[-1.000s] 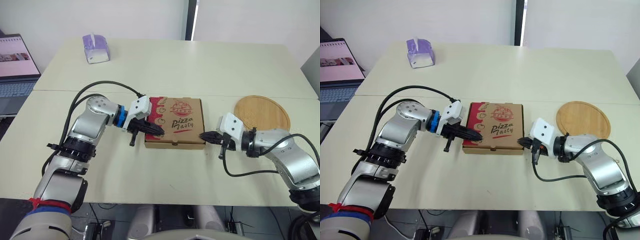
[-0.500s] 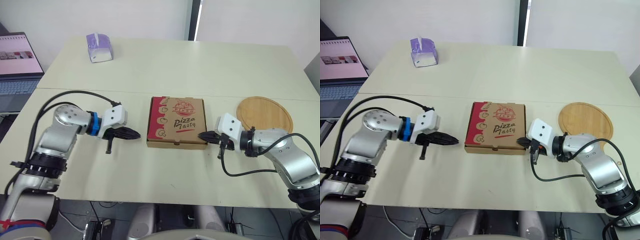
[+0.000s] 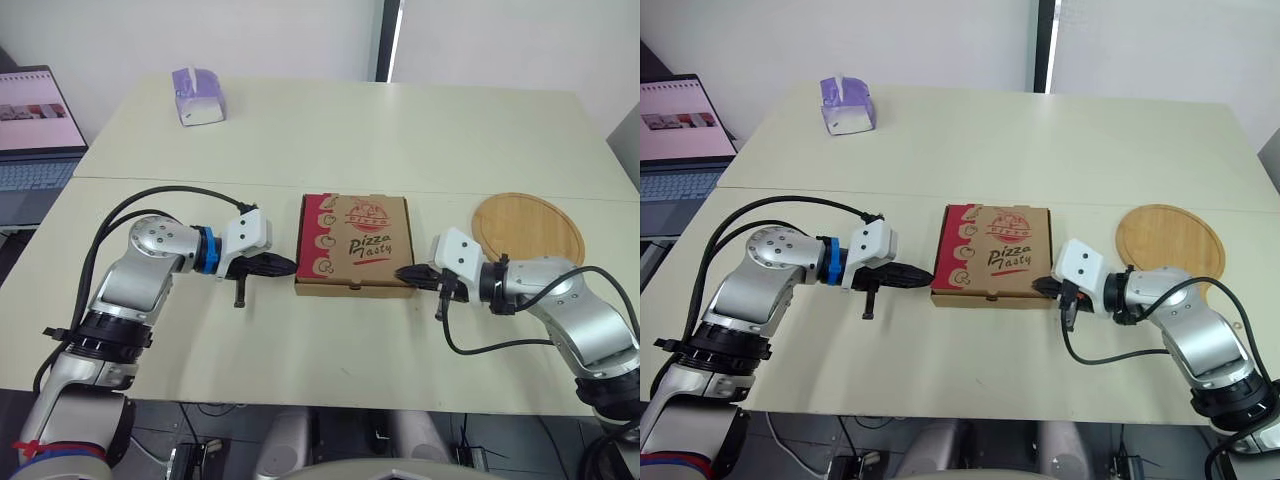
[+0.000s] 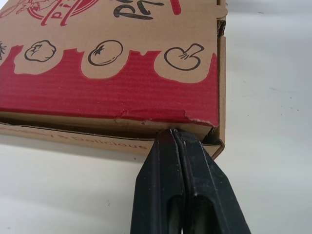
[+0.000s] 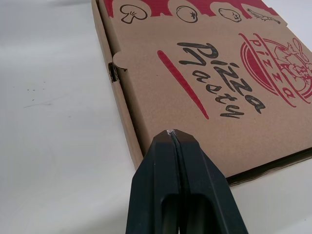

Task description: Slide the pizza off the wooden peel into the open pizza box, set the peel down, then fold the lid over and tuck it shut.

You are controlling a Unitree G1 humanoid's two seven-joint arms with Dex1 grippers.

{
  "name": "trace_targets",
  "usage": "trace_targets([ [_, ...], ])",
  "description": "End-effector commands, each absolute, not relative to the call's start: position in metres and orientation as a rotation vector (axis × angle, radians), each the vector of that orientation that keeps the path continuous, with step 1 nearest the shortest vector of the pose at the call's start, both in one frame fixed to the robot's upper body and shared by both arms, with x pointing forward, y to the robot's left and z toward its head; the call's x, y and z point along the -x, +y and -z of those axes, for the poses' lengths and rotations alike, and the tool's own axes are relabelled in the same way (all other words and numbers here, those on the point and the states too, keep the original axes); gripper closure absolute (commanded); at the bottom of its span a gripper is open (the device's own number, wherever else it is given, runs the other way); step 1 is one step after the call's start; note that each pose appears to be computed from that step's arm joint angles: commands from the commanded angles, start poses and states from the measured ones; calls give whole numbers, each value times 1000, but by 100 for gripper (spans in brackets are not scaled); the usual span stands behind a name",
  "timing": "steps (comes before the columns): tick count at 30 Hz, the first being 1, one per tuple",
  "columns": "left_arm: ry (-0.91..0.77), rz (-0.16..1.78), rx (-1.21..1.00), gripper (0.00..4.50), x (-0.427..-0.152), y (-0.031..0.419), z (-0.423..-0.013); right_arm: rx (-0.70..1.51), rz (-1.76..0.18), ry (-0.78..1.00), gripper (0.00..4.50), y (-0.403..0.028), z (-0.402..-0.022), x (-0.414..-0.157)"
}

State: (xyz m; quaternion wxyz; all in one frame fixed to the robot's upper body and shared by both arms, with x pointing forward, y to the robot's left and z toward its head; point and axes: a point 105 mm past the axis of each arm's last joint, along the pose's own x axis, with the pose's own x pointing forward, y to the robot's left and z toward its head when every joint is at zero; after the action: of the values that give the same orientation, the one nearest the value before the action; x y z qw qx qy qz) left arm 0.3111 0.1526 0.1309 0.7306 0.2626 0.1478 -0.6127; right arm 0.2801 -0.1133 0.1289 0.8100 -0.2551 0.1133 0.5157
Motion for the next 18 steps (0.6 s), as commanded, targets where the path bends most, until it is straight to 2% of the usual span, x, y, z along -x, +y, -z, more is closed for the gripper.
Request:
trace_targets([
  [1, 330, 1402, -597, 450, -297, 158, -148, 576, -1119, 211, 446, -108, -134, -277],
  [5, 335, 1421, -584, 450, -290, 157, -155, 583, -1121, 214, 446, -107, -132, -277],
  [9, 311, 1385, -532, 450, -295, 153, -159, 589, -1124, 217, 446, -108, -130, -277],
  [15, 311, 1337, -434, 450, -302, 145, -152, 595, -1128, 219, 446, -108, -130, -277],
  [18, 347, 1307, -456, 450, -305, 149, -138, 596, -1130, 221, 446, -108, -130, -277],
])
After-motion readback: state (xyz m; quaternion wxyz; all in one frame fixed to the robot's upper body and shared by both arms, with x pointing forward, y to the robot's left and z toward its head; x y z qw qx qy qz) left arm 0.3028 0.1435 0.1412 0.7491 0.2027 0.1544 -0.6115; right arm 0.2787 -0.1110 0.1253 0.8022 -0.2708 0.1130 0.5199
